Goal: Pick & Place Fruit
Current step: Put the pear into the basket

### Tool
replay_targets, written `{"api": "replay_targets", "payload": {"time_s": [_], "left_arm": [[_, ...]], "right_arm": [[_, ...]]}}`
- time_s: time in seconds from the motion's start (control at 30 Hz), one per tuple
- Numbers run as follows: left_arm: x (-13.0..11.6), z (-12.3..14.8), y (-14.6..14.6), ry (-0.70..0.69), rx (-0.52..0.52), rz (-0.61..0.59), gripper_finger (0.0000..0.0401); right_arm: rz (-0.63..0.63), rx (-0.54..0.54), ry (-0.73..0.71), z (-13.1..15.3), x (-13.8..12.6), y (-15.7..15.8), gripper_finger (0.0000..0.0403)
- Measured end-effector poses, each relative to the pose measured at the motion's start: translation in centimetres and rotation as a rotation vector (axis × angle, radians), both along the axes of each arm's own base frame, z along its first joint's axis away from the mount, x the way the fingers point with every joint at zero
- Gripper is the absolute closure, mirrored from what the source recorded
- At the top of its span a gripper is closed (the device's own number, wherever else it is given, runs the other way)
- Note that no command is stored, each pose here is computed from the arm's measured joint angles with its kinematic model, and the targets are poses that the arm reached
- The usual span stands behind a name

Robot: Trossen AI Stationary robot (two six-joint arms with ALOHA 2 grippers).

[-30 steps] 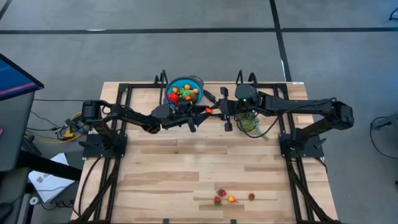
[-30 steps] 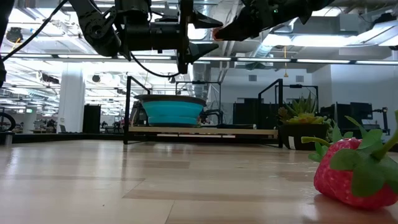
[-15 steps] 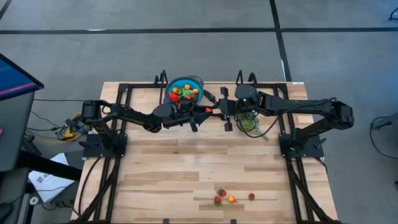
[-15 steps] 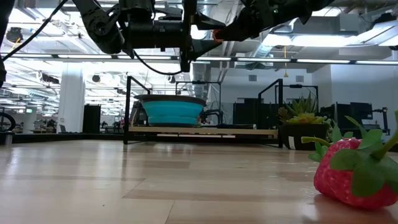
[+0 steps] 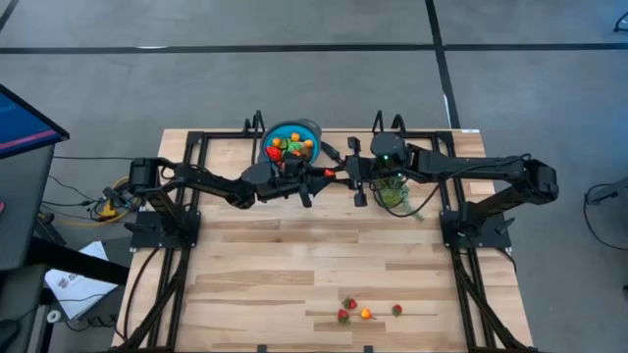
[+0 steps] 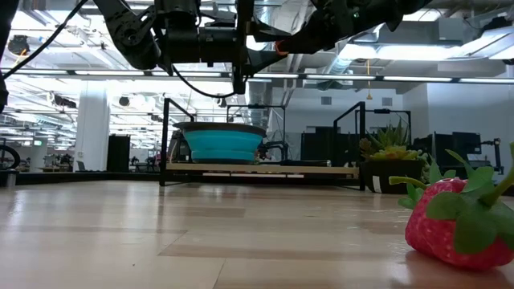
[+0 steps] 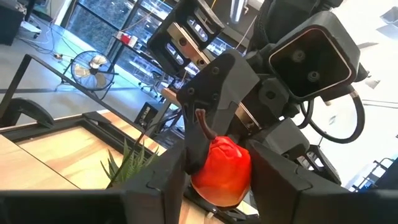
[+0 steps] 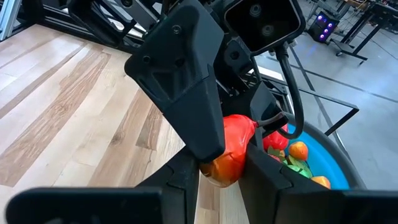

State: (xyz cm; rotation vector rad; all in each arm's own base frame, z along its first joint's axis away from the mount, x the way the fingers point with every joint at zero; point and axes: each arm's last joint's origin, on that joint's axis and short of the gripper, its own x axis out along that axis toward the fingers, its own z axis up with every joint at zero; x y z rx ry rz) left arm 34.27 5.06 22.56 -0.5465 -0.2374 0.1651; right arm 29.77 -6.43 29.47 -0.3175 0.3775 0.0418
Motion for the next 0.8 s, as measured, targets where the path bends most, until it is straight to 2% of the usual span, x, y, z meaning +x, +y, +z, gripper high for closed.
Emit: {"api": "replay_targets", "payload": {"time_s": [0.17, 0.47, 0.63, 0.8], "left_arm": [[0.0, -0.02, 0.0, 0.002, 0.003, 0.0, 0.0247], [0.01, -0.03, -0.01, 0.007, 0.008, -0.003, 0.0256], [0.02, -0.03, 0.01, 0.01, 0.012, -0.003, 0.0255], [0.0, 0.0, 0.19, 0.008, 0.011, 0.005, 0.0255]], "right_arm": [[0.006, -0.013, 0.001, 0.0, 0.0, 0.0, 0.0315], [0.004, -0.038, 0.002, -0.02, 0.01, -0.03, 0.0301], [-0.017, -0.045, 0.008, -0.06, 0.0, -0.07, 0.026], [-0.017, -0.045, 0.011, -0.08, -0.01, -0.06, 0.0186]]}}
